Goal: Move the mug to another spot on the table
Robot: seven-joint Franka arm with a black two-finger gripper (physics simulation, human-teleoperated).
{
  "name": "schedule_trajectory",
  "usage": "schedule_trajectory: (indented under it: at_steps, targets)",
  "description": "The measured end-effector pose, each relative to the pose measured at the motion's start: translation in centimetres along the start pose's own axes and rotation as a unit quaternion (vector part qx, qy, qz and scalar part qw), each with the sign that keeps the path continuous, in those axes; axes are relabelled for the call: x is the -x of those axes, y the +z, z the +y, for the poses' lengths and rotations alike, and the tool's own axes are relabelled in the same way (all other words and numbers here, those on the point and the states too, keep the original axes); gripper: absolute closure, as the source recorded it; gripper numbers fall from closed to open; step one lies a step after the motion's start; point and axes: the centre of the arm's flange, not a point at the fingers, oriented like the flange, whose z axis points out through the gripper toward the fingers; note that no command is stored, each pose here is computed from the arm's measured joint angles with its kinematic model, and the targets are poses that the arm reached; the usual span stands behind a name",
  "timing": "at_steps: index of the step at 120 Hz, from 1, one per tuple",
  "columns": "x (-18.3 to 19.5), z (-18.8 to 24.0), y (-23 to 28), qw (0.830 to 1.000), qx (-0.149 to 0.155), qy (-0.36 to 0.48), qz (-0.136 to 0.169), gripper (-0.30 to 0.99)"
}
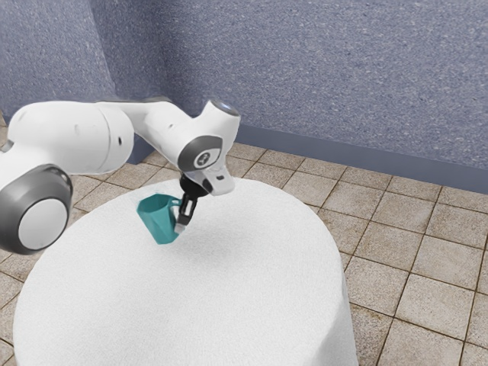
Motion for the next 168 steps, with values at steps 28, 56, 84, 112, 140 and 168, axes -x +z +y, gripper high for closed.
schedule_trajectory:
  at_steps: [28,56,84,112,140,168]
  targets:
    - [-3.2,5.3,1.0,1.0,-0.001,0.02,-0.013,0.79]
    - [-5.6,6.4,4.1,1.0,0.01,0.013,-0.019,0.68]
    - [-6.0,6.5,3.9,1.0,0.019,-0.008,-0.001,0.24]
    - [-4.4,6.1,-2.1,0.995,0.003,-0.045,0.084,0.08]
    - [2.3,7.0,-16.1,0.973,-0.077,-0.085,0.202,0.03]
    - [7.4,7.7,-27.2,0.943,-0.134,-0.131,0.276,0.01]
